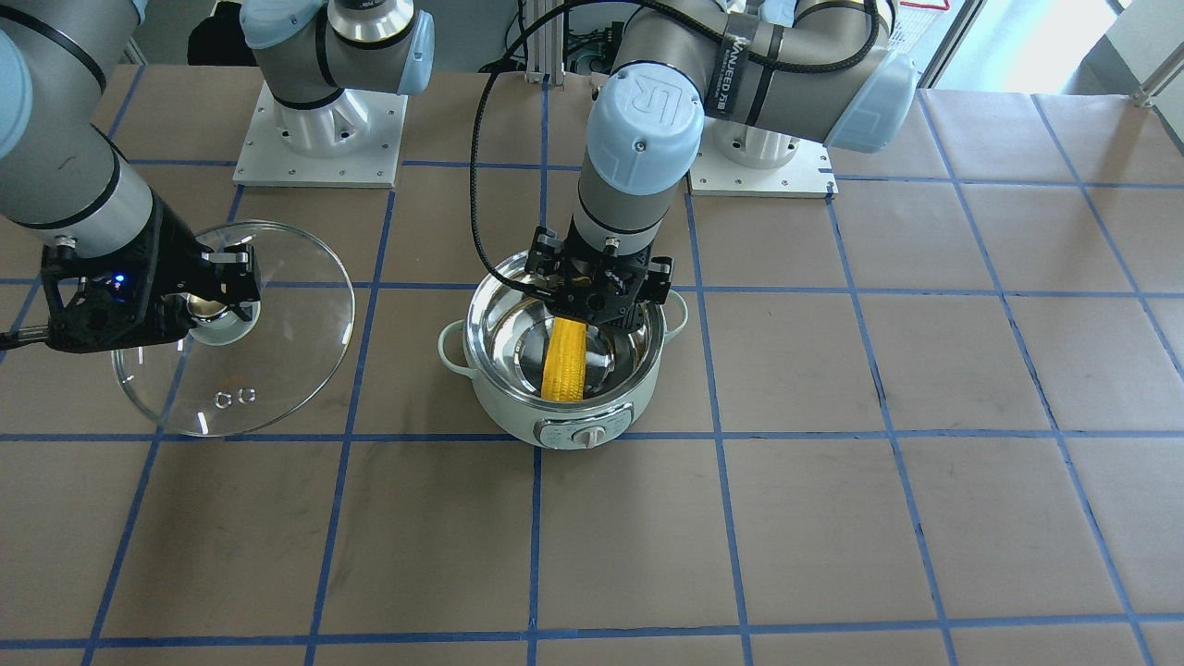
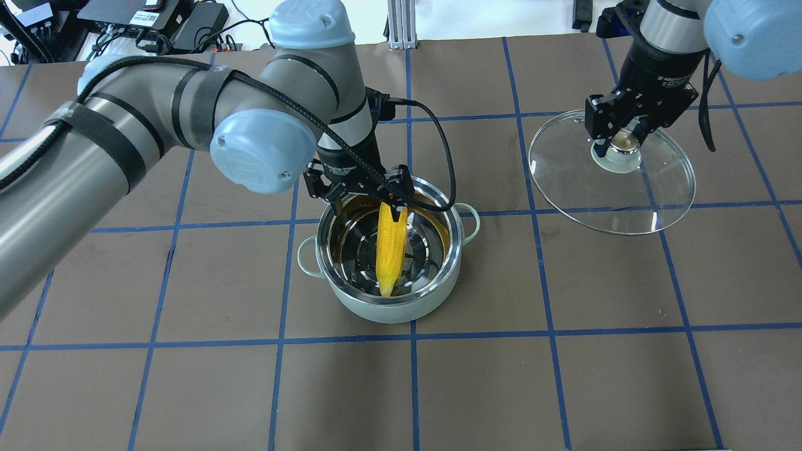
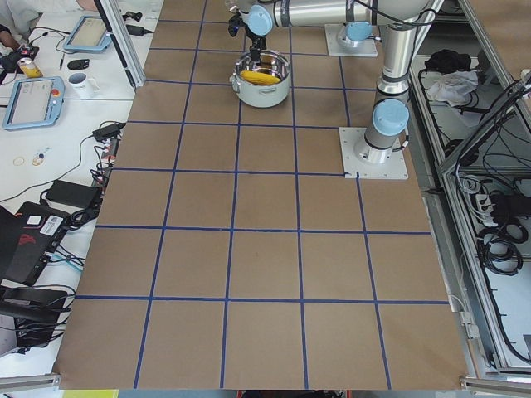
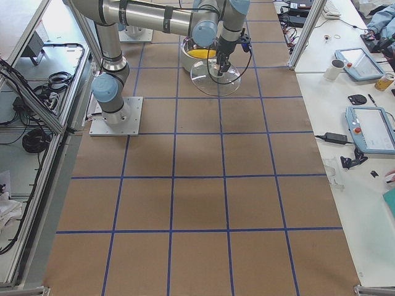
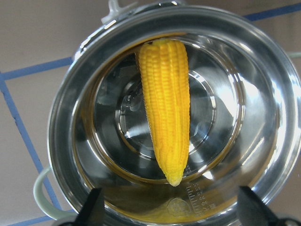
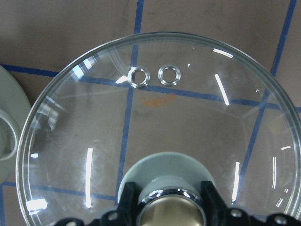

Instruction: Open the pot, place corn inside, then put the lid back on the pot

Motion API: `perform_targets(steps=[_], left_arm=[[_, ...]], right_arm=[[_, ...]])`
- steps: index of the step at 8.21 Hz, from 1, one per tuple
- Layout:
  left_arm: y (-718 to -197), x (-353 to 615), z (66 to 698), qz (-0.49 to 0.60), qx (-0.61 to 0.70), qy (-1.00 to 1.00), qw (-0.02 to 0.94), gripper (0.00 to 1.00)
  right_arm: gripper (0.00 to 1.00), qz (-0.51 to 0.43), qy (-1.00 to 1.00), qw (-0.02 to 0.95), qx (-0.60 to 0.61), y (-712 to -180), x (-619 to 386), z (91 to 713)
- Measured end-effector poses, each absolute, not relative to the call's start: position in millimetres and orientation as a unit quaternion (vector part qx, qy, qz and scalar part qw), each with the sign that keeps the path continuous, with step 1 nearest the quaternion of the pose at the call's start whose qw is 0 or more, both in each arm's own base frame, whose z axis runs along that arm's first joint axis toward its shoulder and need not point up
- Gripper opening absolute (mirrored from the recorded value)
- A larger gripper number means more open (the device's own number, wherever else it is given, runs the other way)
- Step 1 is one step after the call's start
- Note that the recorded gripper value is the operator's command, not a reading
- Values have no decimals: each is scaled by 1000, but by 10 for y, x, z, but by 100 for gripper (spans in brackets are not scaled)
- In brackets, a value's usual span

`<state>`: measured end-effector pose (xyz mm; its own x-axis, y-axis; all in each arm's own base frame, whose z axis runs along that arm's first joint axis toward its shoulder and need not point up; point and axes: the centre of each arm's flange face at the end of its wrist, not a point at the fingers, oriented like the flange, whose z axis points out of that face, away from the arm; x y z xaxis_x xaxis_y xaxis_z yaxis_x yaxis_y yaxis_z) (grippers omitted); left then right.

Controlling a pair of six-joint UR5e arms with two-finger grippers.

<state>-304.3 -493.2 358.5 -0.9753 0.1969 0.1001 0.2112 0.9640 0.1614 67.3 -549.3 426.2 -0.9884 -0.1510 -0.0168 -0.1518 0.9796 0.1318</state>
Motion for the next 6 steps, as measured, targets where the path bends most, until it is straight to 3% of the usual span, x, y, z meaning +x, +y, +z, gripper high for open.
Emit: perform_targets(steps=[6], left_arm=[[-5699,-1367,4156,-38,-93,-995,-21,100]], right_arm=[[0,43,999,-6,-10,-5168,2158,4299]])
